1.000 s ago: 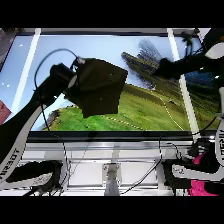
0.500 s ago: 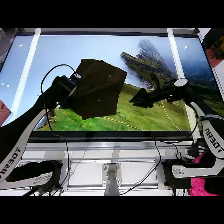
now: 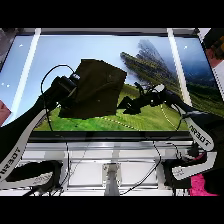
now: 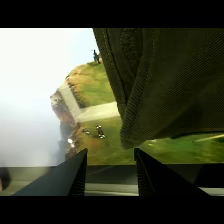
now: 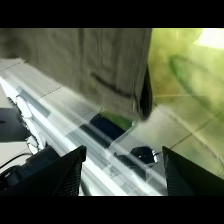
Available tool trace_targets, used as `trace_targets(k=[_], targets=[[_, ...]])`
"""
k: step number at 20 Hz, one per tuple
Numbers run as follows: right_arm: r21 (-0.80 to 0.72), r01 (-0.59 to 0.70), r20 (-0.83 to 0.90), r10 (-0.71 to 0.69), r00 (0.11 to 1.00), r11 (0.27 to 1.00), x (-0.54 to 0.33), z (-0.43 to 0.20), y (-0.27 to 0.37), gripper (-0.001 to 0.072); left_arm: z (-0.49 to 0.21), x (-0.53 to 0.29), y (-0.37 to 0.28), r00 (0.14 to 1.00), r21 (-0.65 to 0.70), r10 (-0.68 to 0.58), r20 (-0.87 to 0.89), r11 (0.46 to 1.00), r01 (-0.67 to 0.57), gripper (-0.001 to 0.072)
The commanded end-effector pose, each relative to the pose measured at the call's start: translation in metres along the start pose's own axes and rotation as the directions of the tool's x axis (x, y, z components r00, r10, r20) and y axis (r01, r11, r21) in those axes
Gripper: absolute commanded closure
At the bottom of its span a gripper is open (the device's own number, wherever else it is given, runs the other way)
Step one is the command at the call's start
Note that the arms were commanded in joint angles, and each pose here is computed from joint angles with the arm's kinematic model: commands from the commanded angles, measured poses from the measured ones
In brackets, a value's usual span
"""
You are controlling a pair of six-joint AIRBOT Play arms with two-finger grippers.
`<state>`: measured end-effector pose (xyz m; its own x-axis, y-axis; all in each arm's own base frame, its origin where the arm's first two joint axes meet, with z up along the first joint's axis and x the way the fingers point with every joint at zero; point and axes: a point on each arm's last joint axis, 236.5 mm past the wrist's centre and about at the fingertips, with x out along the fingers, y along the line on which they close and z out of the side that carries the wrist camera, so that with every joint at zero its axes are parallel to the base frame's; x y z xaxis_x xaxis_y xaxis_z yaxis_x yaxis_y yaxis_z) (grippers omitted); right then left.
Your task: Fold the clothes and pants, and hang the long-sleeved shirts on hangers.
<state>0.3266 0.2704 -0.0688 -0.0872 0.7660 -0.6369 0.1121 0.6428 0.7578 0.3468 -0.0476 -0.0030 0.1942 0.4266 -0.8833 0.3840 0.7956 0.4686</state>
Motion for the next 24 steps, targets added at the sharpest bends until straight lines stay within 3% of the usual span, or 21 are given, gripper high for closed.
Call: trace_targets(k=[1, 2, 6, 8, 11, 12, 14, 18, 19, 20, 24], targets=[[-0.034, 0.031, 0.043, -0.029, 0.999, 0.999, 0.022, 0.015, 0.005, 0.0144, 0.007, -0.005, 0.008, 0.999, -0.011, 0.015, 0.043, 1.0, -0.014, 0.0527], [-0.04, 0.035, 0.05, -0.033, 0.998, 0.999, 0.025, 0.019, 0.005, 0.0145, 0.014, -0.01, 0.014, 0.995, -0.029, 0.013, 0.095, 1.0, -0.01, 0.0627], [-0.035, 0.042, 0.033, -0.041, 0.999, 0.998, 0.036, 0.019, 0.001, 0.0145, 0.026, -0.043, 0.059, 0.954, -0.197, -0.007, 0.299, 0.978, 0.069, 0.0644], [-0.044, 0.045, 0.036, -0.044, 0.998, 0.998, 0.038, 0.019, 0.002, 0.0145, 0.018, -0.056, 0.073, 0.923, -0.31, -0.093, 0.375, 0.925, 0.219, 0.0692], [-0.063, 0.05, 0.03, -0.048, 0.998, 0.997, 0.044, 0.015, 0.006, 0.0151, 0.012, -0.068, 0.066, 0.822, -0.28, -0.316, 0.474, 0.831, 0.481, 0.0691], [-0.071, 0.047, 0.011, -0.047, 0.999, 0.996, 0.046, 0.009, 0.007, 0.0279, 0.01, -0.069, 0.062, 0.788, -0.264, -0.378, 0.486, 0.796, 0.545, 0.0691], [-0.072, 0.042, -0.009, -0.043, 0.999, 0.996, 0.046, 0.004, 0.009, 0.067, -0.001, -0.058, 0.056, 0.748, -0.221, -0.473, 0.465, 0.757, 0.615, 0.0691], [-0.07, 0.039, -0.018, -0.04, 0.999, 0.997, 0.039, 0.004, 0.008, 0.0683, -0.039, -0.003, 0.014, 0.704, -0.149, -0.643, 0.301, 0.698, 0.701, 0.069], [-0.07, 0.044, -0.024, -0.046, 0.999, 0.997, 0.037, 0.003, 0.005, 0.0684, -0.042, 0.01, 0.001, 0.684, -0.097, -0.675, 0.277, 0.689, 0.719, 0.0618], [-0.079, 0.054, -0.043, -0.058, 0.997, 0.995, 0.036, -0.001, 0.002, 0.0683, -0.043, 0.023, -0.007, 0.679, -0.052, -0.688, 0.256, 0.692, 0.72, 0.0492], [-0.114, 0.098, -0.134, -0.113, 0.985, 0.989, 0.033, -0.022, -0.012, 0.0684, -0.024, 0.067, -0.007, 0.7, -0.047, -0.662, 0.268, 0.717, 0.696, 0.0411]])
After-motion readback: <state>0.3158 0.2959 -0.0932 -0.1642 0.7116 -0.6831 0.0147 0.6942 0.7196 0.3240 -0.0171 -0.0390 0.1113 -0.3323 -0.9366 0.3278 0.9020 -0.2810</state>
